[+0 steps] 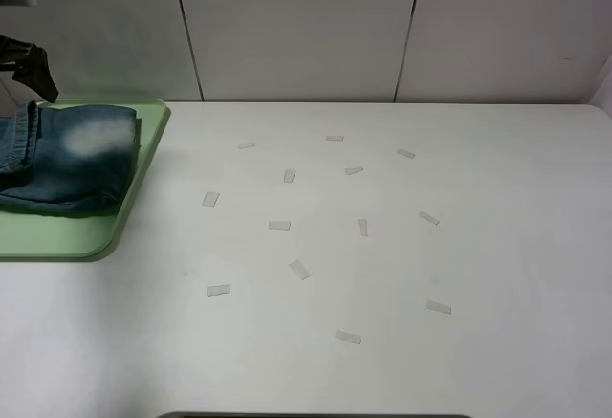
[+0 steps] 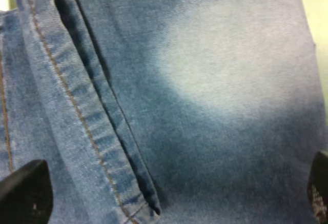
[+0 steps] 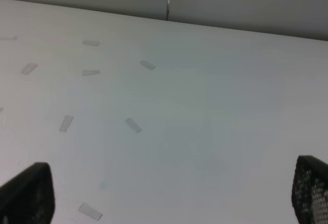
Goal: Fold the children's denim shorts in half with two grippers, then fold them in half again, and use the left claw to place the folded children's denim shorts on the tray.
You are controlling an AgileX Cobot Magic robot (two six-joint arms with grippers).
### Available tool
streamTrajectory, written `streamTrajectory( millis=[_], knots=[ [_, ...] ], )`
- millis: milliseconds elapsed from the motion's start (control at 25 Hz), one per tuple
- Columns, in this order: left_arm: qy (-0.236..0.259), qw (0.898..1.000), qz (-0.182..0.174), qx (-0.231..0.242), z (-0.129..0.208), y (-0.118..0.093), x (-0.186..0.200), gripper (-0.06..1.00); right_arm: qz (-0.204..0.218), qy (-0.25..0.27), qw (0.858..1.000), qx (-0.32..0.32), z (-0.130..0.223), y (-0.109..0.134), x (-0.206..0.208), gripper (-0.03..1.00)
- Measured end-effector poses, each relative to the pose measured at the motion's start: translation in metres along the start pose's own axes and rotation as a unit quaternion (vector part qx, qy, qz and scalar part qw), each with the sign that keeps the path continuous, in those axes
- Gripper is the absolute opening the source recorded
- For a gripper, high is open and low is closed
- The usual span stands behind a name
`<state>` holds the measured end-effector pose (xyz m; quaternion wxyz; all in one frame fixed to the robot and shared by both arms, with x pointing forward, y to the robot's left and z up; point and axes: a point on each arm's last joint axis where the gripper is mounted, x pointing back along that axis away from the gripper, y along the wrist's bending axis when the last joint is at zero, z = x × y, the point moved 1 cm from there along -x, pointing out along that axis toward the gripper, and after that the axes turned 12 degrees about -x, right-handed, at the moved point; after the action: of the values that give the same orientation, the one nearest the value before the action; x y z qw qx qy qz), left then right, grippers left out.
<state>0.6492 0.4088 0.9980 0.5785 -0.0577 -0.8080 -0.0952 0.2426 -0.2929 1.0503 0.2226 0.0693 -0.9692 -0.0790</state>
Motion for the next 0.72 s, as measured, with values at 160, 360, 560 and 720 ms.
streamTrajectory(
  millis=[160, 360, 560, 720],
  knots=[
    [0.001, 1.0, 0.003, -0.005, -0.002, -0.005, 0.0, 0.99, 0.0, 0.0, 1.0, 0.0, 0.0, 0.0, 0.0, 0.7],
    [0.013, 1.0, 0.016, -0.014, -0.003, -0.015, -0.001, 0.99, -0.001, 0.0, 1.0, 0.0, 0.0, 0.0, 0.0, 0.7],
    [0.039, 0.999, 0.032, -0.016, 0.002, -0.019, 0.0, 0.99, -0.002, 0.0, 1.0, -0.001, 0.0, 0.0, 0.0, 0.7],
    [0.037, 0.999, 0.025, -0.019, 0.001, -0.018, -0.001, 0.98, -0.002, 0.0, 1.0, -0.001, 0.0, 0.0, 0.0, 0.7]
  ],
)
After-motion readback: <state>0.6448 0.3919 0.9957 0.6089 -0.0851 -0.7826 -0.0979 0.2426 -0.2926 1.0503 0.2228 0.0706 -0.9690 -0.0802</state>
